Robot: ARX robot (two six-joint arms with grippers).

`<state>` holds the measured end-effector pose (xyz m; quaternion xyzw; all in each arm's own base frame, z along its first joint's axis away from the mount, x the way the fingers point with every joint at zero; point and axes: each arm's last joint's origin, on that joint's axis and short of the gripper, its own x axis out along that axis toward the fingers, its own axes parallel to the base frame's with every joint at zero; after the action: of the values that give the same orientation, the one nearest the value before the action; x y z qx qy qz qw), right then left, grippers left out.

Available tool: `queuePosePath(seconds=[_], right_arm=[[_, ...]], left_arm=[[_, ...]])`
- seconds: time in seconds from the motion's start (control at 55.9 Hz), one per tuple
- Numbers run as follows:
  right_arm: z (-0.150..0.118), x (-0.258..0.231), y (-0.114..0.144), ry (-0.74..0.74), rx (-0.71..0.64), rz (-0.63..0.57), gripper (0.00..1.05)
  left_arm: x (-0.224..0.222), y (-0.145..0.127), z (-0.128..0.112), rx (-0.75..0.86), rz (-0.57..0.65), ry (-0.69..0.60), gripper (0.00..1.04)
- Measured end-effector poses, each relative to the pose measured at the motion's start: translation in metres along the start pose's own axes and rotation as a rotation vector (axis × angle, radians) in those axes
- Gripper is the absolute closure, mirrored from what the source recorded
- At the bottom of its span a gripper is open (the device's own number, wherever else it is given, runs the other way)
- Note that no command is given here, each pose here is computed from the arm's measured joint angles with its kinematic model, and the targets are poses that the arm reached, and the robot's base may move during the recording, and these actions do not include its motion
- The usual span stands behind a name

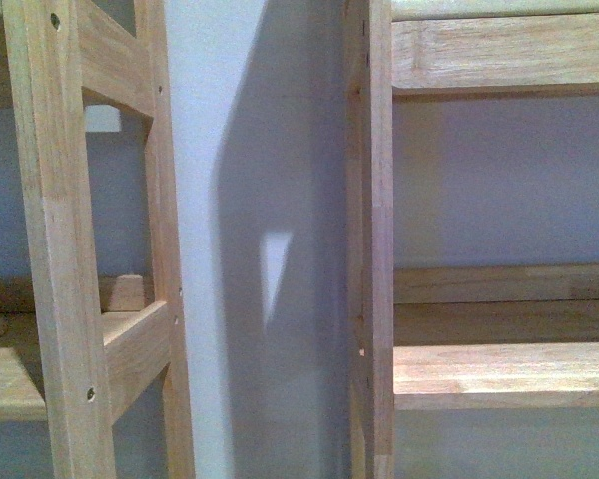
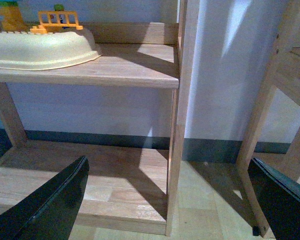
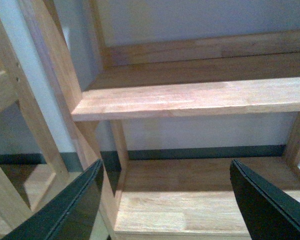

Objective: Put away toys

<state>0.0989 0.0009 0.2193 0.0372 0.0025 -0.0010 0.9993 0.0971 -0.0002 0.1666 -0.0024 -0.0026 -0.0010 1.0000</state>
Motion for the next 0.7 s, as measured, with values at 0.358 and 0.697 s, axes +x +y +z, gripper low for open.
queuePosePath(seconds=[0.358,0.697], right_arm=[[-0.026,-0.001,-0.003,0.005,-0.065,0.003,0.92],[-0.038,-0.001,-0.003,0.004,-0.069,0.004,1.01]], left_arm=[[0.0,0.0,0.0,0.0,0.0,0.0,0.06],[0.0,0.0,0.0,0.0,0.0,0.0,0.06]])
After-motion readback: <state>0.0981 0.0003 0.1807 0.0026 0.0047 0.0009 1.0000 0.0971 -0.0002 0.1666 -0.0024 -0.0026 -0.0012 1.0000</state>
